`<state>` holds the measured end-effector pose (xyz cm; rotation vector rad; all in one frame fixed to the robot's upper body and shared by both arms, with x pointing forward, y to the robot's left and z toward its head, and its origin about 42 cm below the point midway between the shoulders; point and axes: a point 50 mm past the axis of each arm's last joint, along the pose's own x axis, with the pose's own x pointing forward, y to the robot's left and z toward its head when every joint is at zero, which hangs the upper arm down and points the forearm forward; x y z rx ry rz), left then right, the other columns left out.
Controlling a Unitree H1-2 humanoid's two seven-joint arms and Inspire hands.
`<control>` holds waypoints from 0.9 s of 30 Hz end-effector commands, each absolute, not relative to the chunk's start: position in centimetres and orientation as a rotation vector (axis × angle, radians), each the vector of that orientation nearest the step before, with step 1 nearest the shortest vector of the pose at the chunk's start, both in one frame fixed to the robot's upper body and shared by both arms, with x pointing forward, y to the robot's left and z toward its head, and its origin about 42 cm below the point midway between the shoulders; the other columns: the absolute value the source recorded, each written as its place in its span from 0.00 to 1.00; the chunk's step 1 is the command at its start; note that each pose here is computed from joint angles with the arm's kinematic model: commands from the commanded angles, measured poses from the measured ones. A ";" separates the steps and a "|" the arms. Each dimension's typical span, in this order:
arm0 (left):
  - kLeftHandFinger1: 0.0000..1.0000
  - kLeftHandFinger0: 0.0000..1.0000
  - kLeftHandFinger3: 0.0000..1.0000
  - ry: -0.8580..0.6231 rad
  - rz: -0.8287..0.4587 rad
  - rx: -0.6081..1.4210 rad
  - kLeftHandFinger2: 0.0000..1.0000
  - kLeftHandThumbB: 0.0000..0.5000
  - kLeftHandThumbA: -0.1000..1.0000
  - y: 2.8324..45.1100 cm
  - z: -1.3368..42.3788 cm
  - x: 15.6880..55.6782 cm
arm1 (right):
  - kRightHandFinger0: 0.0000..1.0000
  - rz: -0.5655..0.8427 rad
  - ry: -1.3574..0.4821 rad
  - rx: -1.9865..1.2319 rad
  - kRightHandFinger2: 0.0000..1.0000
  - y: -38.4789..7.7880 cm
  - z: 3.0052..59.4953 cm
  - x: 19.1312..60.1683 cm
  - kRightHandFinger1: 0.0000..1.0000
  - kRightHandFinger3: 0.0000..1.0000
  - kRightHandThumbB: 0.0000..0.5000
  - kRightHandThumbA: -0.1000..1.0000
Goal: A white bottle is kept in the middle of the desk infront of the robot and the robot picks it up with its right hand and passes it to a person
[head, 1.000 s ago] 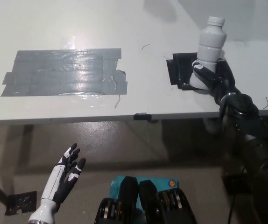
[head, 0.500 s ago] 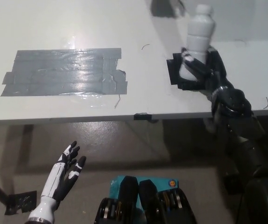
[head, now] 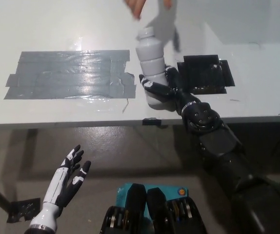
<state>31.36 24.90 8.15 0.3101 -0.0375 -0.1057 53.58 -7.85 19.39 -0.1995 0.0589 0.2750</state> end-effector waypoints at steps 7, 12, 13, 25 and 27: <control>1.00 1.00 1.00 -0.091 -0.109 0.335 1.00 0.10 0.81 25.4 10.0 32.3 | 0.10 0.265 -0.040 -0.255 0.79 -6.1 25.1 55.6 0.53 0.74 0.40 0.00; 1.00 1.00 1.00 -0.090 -0.110 0.347 1.00 0.10 0.81 25.4 10.1 32.4 | 0.11 0.261 -0.060 -0.245 0.82 -5.9 26.1 55.8 0.54 0.78 0.37 0.00; 1.00 1.00 1.00 -0.089 -0.111 0.354 1.00 0.10 0.81 25.5 10.1 32.4 | 0.11 0.260 -0.065 -0.243 0.83 -5.9 26.3 55.9 0.54 0.79 0.36 0.00; 1.00 1.00 1.00 -0.077 -0.109 0.361 1.00 0.20 0.76 25.3 10.3 32.6 | 1.00 0.357 -0.118 -0.199 1.00 -5.1 27.9 55.8 1.00 1.00 0.97 0.54; 1.00 1.00 1.00 -0.076 -0.105 0.354 1.00 0.19 0.70 25.4 10.4 32.5 | 1.00 0.419 -0.125 -0.193 1.00 -5.1 27.4 55.6 1.00 1.00 1.00 0.66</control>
